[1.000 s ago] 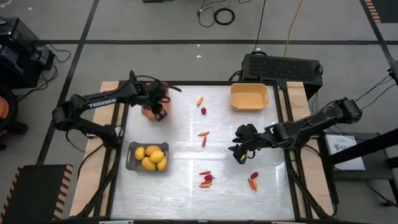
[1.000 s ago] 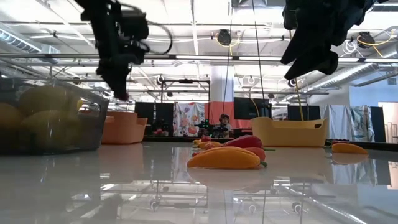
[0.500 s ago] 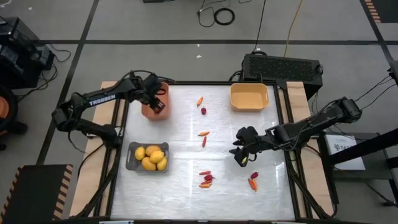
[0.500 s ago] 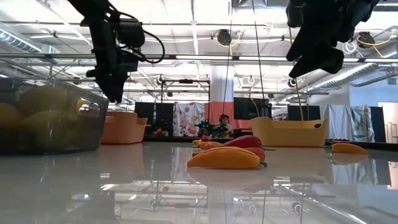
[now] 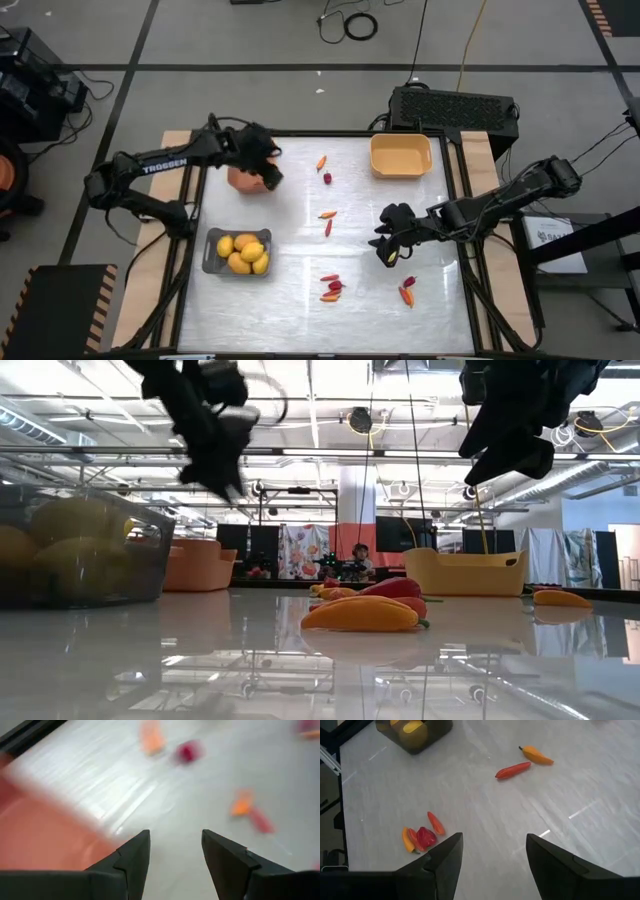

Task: Sort produce into baskets
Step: Put the red bell pepper into the orange bin

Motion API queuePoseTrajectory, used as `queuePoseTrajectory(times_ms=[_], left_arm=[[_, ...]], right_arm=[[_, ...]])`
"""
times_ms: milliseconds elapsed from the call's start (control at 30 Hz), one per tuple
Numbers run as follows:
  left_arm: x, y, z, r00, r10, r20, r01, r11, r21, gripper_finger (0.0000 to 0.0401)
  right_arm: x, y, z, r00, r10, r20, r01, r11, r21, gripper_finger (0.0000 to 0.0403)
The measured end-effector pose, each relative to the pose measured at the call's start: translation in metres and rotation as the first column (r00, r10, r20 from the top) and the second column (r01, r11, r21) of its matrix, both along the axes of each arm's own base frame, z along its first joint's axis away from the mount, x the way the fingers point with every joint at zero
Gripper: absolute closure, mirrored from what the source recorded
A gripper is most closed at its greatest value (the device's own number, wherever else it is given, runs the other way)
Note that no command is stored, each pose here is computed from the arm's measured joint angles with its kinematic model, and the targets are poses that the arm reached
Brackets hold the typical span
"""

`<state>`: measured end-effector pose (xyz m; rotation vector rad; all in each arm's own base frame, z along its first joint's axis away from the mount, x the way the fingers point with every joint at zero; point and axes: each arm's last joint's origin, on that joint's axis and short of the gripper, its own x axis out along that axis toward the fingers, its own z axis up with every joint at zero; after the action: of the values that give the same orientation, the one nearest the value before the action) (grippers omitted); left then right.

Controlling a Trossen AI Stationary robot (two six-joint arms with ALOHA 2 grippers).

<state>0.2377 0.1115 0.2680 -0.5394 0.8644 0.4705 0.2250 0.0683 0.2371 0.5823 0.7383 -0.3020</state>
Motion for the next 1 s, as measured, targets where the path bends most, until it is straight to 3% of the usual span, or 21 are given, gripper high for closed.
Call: queuePoseTrajectory(times_ms=[100,200,333,467,533,700,800,867,1000], left_arm=[[0.024,-0.03,0.01,0.977,-0.154,0.146,0.148,0.988,0.05,0.0214],[0.045,-0.067,0.015,0.911,-0.335,0.241,0.31,0.941,0.136,0.0214],[0.064,-0.113,0.008,0.804,-0.537,0.254,0.491,0.841,0.226,0.0214],[0.08,-0.148,-0.012,0.731,-0.646,0.219,0.598,0.762,0.249,0.0214],[0.087,-0.164,-0.024,0.681,-0.708,0.189,0.656,0.704,0.273,0.0214],[0.099,-0.197,-0.06,0.508,-0.86,0.053,0.796,0.492,0.354,0.0214],[0.105,-0.212,-0.075,0.427,-0.904,0.023,0.823,0.399,0.403,0.0214],[0.111,-0.22,-0.08,0.408,-0.912,0.033,0.813,0.379,0.443,0.0214],[0.13,-0.23,-0.087,0.415,-0.91,0.006,0.818,0.375,0.437,0.0214]], right_arm=[[0.0,0.0,0.0,1.0,0.0,0.0,0.0,1.0,0.0,0.0193],[0.0,0.0,0.0,1.0,0.0,0.0,0.0,1.0,0.0,0.0193],[0.0,0.0,0.0,1.0,0.002,0.0,-0.002,1.0,-0.004,0.0193],[0.0,0.0,0.0,1.0,0.002,0.0,-0.002,1.0,-0.004,0.0193],[0.0,0.0,0.0,1.0,0.0,0.002,0.0,1.0,-0.003,0.0193],[0.001,-0.001,0.001,1.0,-0.016,0.013,0.016,1.0,-0.014,0.0193],[0.001,0.0,0.001,1.0,-0.015,0.015,0.016,1.0,-0.012,0.0193],[0.001,0.0,0.001,1.0,-0.004,0.011,0.004,1.0,-0.003,0.0193],[0.0,0.001,0.0,0.999,0.039,-0.002,-0.039,0.999,0.003,0.0193]])
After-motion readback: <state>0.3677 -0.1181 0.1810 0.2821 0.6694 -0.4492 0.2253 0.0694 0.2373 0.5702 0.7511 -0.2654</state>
